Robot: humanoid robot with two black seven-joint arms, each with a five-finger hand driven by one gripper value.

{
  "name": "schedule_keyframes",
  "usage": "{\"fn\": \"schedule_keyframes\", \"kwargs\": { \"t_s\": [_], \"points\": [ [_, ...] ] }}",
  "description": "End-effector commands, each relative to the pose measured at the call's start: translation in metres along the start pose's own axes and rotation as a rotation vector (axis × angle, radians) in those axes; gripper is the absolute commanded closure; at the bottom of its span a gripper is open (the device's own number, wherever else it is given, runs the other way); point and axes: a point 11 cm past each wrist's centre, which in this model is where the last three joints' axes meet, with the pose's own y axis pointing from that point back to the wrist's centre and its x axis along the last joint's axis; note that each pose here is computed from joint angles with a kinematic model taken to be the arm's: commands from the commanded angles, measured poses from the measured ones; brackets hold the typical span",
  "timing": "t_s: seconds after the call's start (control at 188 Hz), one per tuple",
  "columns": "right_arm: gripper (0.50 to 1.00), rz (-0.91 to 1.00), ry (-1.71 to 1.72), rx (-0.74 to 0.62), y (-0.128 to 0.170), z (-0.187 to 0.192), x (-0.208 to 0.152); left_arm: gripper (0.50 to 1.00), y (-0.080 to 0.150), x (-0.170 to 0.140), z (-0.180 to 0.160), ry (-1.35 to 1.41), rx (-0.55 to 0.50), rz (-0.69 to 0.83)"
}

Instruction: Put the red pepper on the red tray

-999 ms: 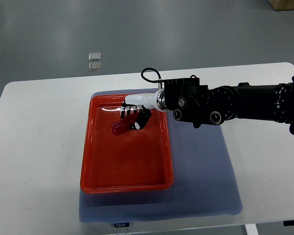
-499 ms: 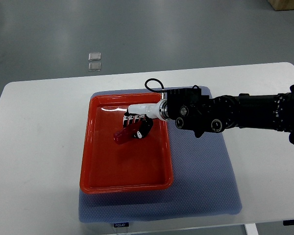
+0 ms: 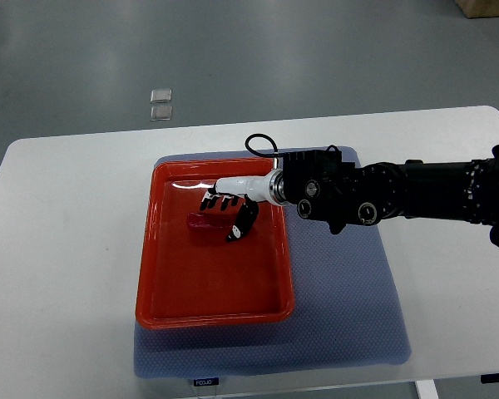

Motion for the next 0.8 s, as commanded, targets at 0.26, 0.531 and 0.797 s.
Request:
{"fn": "schedule_keyframes", "kwargs": {
  "t_s": [0.26, 0.531, 0.797],
  "points": [
    [0.648, 0.133, -0.299, 0.181, 0.01, -0.036, 0.043, 0.5, 0.0, 0.0, 0.0, 0.0, 0.0, 0.0],
    [0.648, 0.408, -0.923, 0.314, 0.051, 0.041, 0.085, 0.5, 0.0, 0.001, 0.0, 0.001, 0.0, 0.002],
    [0.624, 0.651, -1.551, 0.56, 0.076, 0.108, 0.071, 0.5, 0.0, 0.0, 0.0, 0.0, 0.0, 0.0]
  ]
}}
